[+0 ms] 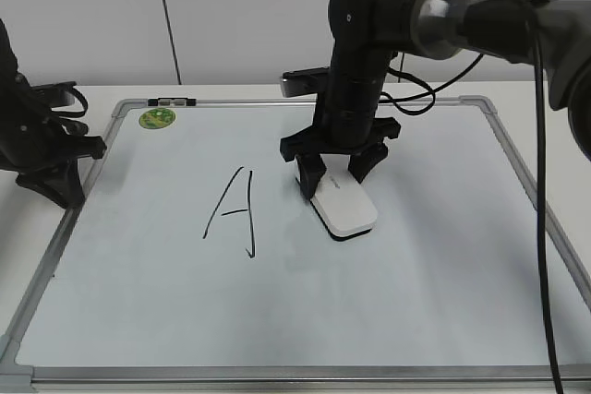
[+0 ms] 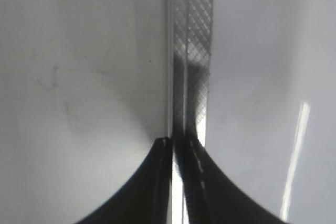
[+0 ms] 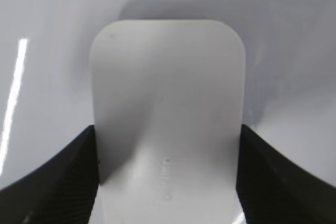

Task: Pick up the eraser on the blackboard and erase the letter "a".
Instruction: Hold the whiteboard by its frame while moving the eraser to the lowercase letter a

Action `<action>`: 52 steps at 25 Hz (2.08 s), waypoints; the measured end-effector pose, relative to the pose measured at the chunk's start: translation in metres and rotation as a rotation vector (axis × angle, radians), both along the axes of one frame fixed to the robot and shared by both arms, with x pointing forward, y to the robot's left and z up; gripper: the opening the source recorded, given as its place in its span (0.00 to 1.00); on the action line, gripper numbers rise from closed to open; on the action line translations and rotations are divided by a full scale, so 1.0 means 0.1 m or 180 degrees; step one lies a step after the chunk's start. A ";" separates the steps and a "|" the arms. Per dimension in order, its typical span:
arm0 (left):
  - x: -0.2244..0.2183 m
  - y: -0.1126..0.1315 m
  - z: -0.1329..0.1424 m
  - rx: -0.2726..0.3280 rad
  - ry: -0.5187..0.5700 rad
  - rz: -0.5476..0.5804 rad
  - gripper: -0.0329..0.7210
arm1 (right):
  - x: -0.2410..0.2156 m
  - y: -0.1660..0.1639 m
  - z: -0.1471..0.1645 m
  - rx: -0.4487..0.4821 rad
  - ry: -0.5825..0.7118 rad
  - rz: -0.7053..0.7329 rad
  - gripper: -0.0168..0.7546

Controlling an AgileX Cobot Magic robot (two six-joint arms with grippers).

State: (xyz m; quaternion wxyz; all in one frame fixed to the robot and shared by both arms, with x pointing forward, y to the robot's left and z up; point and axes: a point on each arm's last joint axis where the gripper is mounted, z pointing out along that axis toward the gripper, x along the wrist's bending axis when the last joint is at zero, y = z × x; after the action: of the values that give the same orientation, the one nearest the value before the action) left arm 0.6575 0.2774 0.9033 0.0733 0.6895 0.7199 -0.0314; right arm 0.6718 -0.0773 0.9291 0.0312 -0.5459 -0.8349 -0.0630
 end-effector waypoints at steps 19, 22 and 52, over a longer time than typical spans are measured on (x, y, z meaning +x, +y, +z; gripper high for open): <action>0.00 0.00 -0.01 0.0000 0.0005 0.0000 0.12 | 0.24 -0.51 0.00 0.0155 0.0062 -0.0512 0.71; 0.00 0.00 -0.01 0.0000 0.0005 0.0000 0.12 | 0.30 -0.70 0.00 0.0156 0.0059 -0.0642 0.71; 0.00 0.00 -0.01 -0.0001 0.0017 -0.0002 0.12 | 0.14 0.00 0.02 0.0424 0.0066 -0.0150 0.71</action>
State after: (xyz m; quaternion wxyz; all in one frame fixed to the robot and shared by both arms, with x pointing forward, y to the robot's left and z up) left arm 0.6572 0.2774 0.9026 0.0715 0.6896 0.7199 -0.0334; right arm 0.6858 -0.0770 0.9307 0.0747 -0.5628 -0.8154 -0.1135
